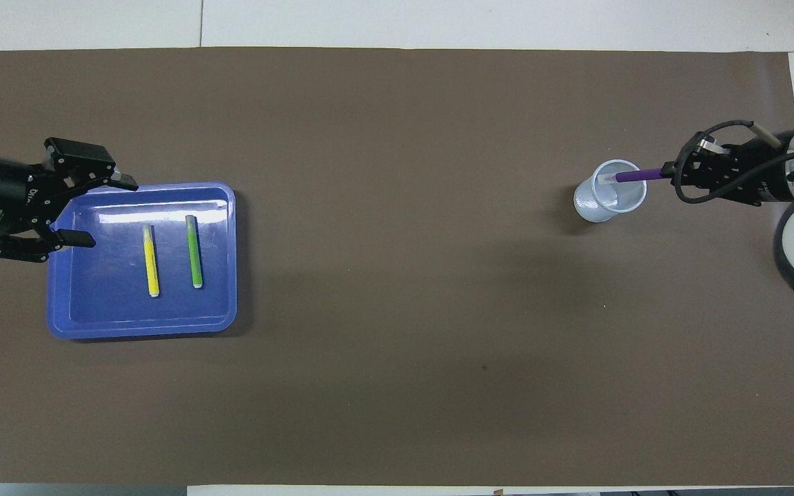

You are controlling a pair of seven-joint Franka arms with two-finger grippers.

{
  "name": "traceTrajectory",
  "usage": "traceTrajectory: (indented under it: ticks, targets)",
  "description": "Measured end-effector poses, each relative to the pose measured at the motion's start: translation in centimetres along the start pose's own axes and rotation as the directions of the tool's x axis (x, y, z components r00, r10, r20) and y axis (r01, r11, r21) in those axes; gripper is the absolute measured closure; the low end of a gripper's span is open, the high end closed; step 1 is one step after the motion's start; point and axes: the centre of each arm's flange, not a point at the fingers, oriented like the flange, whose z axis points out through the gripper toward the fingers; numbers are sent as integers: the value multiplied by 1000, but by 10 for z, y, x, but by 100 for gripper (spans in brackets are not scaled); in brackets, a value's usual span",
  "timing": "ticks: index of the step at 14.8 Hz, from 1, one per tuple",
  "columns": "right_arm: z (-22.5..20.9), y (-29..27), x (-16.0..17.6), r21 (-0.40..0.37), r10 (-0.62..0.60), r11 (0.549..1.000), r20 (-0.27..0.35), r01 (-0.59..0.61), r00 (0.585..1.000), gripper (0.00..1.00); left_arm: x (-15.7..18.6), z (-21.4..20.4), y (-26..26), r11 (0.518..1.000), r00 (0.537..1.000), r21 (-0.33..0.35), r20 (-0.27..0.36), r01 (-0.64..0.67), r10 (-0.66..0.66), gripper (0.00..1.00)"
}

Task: Right arm passes pens to left for tray arrangement
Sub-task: 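Pull the purple pen from the cup with the right gripper, then bring the purple pen to the left gripper while the left gripper grasps it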

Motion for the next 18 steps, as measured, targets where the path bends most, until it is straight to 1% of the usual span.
traceTrajectory:
  ticks: [2, 3, 4, 5, 6, 7, 9, 10, 12, 13, 16, 18]
  targets:
    - [5, -38, -21, 8, 84, 996, 14, -84, 996, 82, -7, -9, 5, 988, 990, -67, 19, 140, -139, 0]
    - [11, -59, -34, 21, 138, 990, 30, -139, 990, 82, -11, -12, 7, 973, 978, -96, 35, 208, -206, 0]
    - [15, -79, -46, 50, 198, 978, 62, -201, 978, 82, -16, -13, 8, 958, 964, -116, 60, 263, -258, 0]
    - [17, -96, -56, 88, 272, 955, 113, -282, 956, 82, -23, -11, 9, 942, 950, -131, 86, 309, -300, 0]
    - [17, -110, -63, 116, 347, 922, 171, -369, 922, 82, -31, -8, 9, 927, 936, -139, 111, 347, -333, 0]
    - [14, -122, -68, 132, 419, 882, 226, -453, 880, 82, -40, -1, 7, 915, 923, -140, 140, 378, -359, 0]
    - [8, -149, -84, 126, 508, 820, 290, -558, 811, 82, -56, 12, 0, 898, 900, -135, 192, 420, -392, 0]
    - [7, -167, -96, 120, 546, 790, 309, -601, 779, 82, -64, 19, -5, 887, 889, -138, 211, 440, -408, 0]
    - [10, -201, -122, 114, 598, 738, 345, -665, 723, 82, -85, 36, -13, 866, 871, -154, 222, 476, -439, 0]
    - [14, -214, -135, 112, 611, 722, 361, -683, 705, 82, -98, 45, -14, 854, 863, -169, 221, 493, -454, 0]
    - [24, -242, -165, 113, 620, 699, 397, -706, 677, 82, -141, 67, -12, 825, 845, -206, 232, 526, -481, 0]
    - [27, -255, -185, 103, 610, 705, 416, -701, 674, 82, -157, 74, -11, 815, 834, -202, 240, 543, -497, 0]
